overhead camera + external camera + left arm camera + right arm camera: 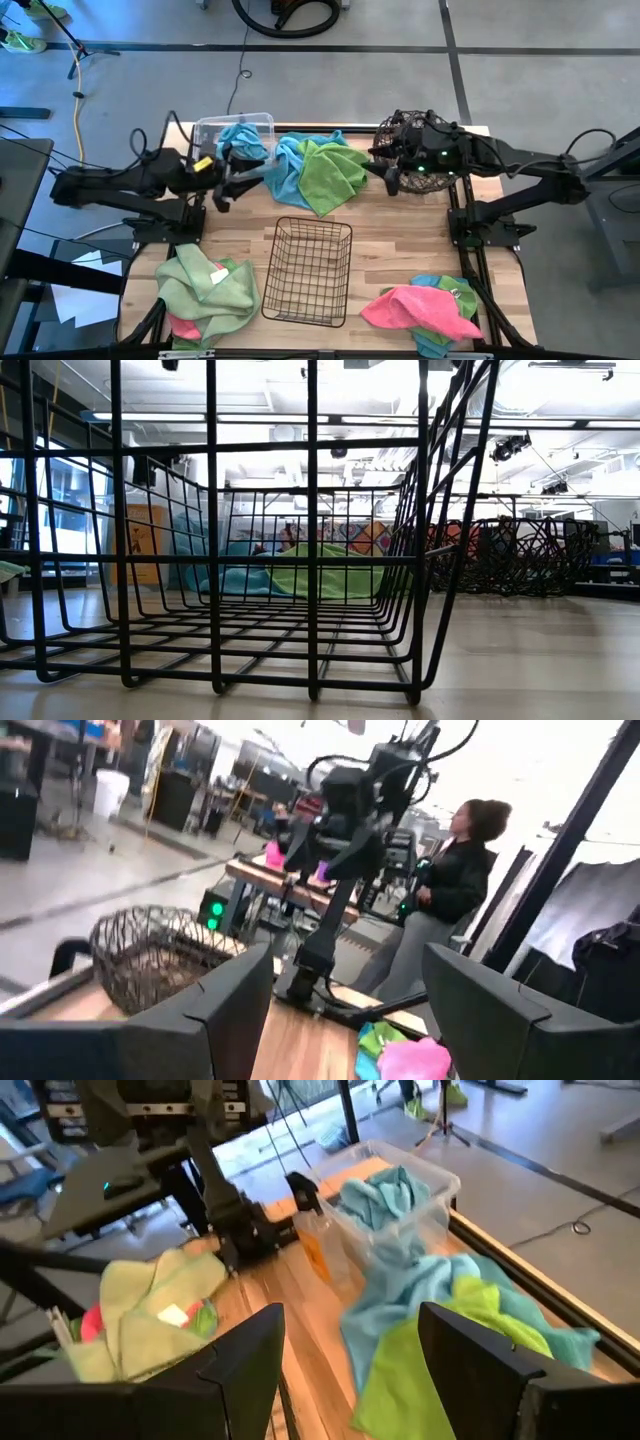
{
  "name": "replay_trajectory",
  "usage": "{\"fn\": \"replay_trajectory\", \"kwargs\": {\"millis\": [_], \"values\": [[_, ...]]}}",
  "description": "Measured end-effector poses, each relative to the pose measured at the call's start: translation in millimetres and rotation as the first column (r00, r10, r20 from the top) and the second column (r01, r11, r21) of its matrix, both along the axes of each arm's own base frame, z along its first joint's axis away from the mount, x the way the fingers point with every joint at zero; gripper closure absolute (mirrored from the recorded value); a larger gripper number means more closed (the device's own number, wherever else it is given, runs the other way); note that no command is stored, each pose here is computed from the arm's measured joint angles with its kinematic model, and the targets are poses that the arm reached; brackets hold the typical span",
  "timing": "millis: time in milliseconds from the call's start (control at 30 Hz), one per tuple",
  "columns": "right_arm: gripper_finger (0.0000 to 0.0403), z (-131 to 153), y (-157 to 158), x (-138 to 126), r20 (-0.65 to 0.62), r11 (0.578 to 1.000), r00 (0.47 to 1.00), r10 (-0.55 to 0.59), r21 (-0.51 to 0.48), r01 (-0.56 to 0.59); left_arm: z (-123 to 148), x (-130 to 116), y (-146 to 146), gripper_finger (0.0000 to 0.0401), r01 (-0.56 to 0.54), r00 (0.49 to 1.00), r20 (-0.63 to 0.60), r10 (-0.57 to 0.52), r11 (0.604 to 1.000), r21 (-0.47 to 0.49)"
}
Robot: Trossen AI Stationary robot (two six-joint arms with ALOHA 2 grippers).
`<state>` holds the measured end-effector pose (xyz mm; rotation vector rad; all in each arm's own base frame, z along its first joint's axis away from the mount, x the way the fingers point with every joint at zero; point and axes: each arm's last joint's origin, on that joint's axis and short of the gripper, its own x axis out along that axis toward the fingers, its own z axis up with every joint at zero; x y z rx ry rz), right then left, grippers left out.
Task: Sort microfiber towel by color & place in baskets
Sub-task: Put the green microfiber towel into the round black wire basket
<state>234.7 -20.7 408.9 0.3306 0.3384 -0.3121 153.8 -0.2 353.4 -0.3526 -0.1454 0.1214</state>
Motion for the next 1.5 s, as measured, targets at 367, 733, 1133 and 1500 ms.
{"fn": "replay_trajectory", "kwargs": {"millis": [367, 733, 1133, 1500], "values": [[0.0174, -47, -33, 62, -0.101, 0.978, 0.982, -0.157, 0.121, 0.168, 3, -13, -2, 0.0158, 0.062, 0.998, 0.002, -0.062, 0.99, 0.126], [0.0174, -121, -88, 104, -0.315, 0.923, 0.898, -0.306, 0.134, 0.361, 0, -13, 1, 0.0158, -0.01, 0.999, -0.032, 0.013, 0.996, 0.092], [0.0174, -183, -125, 134, -0.365, 0.886, 0.859, -0.36, 0.155, 0.437, -6, -12, 1, 0.0158, -0.027, 0.995, -0.093, 0.034, 0.996, 0.081], [0.0174, -224, -131, 153, -0.445, 0.889, 0.824, -0.352, 0.115, 0.443, -7, -12, 2, 0.0158, -0.047, 0.995, -0.088, 0.049, 0.998, 0.029]]}}
